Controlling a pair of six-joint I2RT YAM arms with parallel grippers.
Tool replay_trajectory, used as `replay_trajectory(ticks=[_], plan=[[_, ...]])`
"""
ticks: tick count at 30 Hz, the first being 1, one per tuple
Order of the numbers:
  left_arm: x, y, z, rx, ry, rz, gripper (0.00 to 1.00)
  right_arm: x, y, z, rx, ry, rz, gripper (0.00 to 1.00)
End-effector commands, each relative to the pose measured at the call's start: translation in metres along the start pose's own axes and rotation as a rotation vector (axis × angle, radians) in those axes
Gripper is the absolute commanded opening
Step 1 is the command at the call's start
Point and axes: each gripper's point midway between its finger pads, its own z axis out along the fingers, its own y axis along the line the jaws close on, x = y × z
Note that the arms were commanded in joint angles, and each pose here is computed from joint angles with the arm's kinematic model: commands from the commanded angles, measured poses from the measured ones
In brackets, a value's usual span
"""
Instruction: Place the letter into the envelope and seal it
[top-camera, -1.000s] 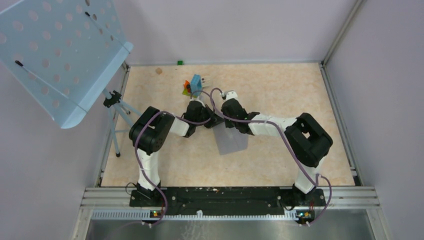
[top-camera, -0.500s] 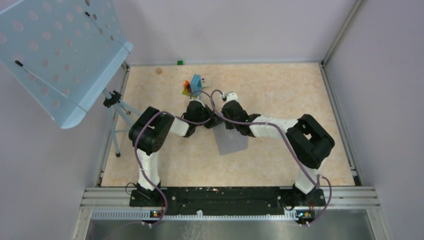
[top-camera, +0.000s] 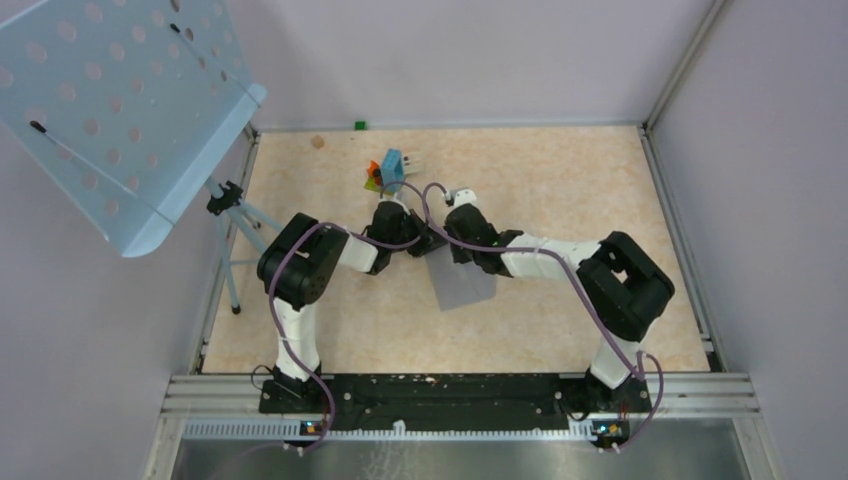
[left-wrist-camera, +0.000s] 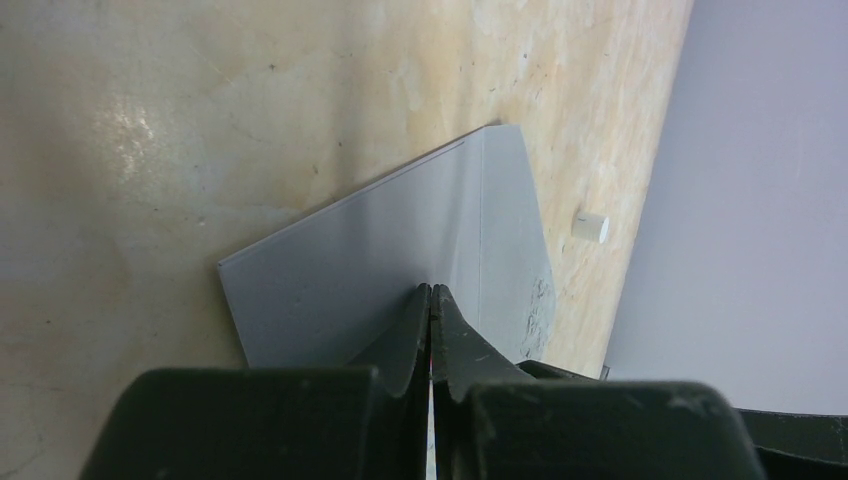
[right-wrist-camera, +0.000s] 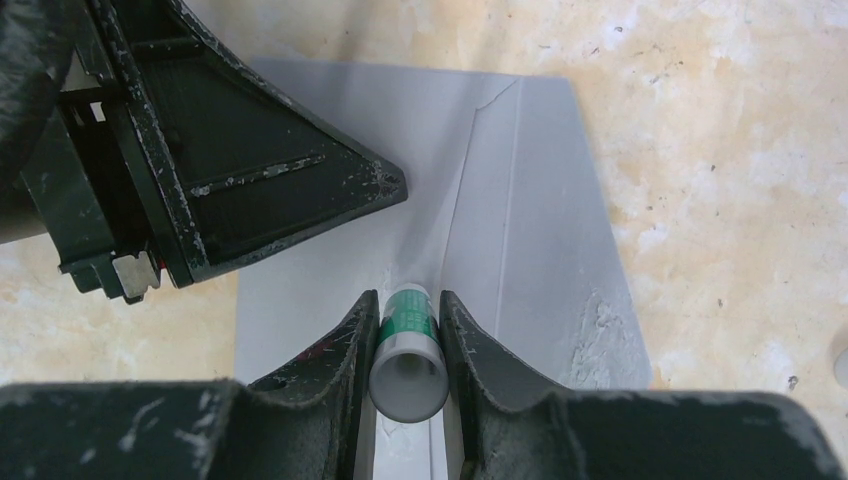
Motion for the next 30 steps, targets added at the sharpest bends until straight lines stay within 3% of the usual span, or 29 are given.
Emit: replay_trajectory(ticks=[1, 30], plan=[[0.004, 0.059, -0.008, -0.202, -0.007, -0.023, 0.0, 0.064, -0.009, -0.014, 0.01, 0.21, -0.065, 0.0], [0.003, 0.066, -0.007, -0.224, -0.013, -0.034, 0.0, 0.092, -0.013, -0.04, 0.01, 0.256, -0.057, 0.0]])
